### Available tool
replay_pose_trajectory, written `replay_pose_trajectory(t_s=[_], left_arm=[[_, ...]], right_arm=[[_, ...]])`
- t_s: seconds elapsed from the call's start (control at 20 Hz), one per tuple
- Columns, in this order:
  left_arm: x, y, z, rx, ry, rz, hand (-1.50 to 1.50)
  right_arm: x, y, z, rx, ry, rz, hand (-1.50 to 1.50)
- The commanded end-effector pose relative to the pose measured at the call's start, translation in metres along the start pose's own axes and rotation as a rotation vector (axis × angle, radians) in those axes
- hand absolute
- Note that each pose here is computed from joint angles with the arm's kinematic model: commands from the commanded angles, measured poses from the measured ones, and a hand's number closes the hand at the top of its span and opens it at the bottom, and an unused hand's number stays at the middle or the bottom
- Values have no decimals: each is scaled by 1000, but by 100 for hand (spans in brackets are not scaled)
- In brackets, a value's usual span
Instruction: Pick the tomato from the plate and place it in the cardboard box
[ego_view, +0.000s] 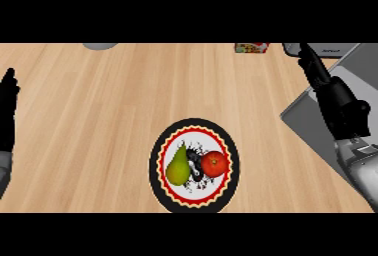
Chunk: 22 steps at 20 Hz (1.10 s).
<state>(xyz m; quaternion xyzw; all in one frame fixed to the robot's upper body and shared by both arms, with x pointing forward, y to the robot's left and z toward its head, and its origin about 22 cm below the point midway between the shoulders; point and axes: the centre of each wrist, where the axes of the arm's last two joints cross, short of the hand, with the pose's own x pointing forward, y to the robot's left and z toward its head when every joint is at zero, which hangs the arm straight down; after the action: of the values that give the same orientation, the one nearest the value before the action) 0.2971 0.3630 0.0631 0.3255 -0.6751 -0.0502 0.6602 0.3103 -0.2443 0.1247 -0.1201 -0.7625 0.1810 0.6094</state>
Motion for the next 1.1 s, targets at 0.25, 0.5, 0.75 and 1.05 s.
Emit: replay_pose_trajectory(t_s=[0.25,0.5,0.75,1.05], left_arm=[[47,-62,25,-450,-326,141,0],[54,-54,36,-570,-307,196,0],[46,-76,34,-558,-336,177,0],[58,-72,30,-579,-331,202,0]], right_arm=[[81,-12,2,4,-348,-175,-150],[6,-22,42,94,-220,138,-150],[13,-5,54,244,-380,343,-150],[8,0,53,415,-295,584,-150]])
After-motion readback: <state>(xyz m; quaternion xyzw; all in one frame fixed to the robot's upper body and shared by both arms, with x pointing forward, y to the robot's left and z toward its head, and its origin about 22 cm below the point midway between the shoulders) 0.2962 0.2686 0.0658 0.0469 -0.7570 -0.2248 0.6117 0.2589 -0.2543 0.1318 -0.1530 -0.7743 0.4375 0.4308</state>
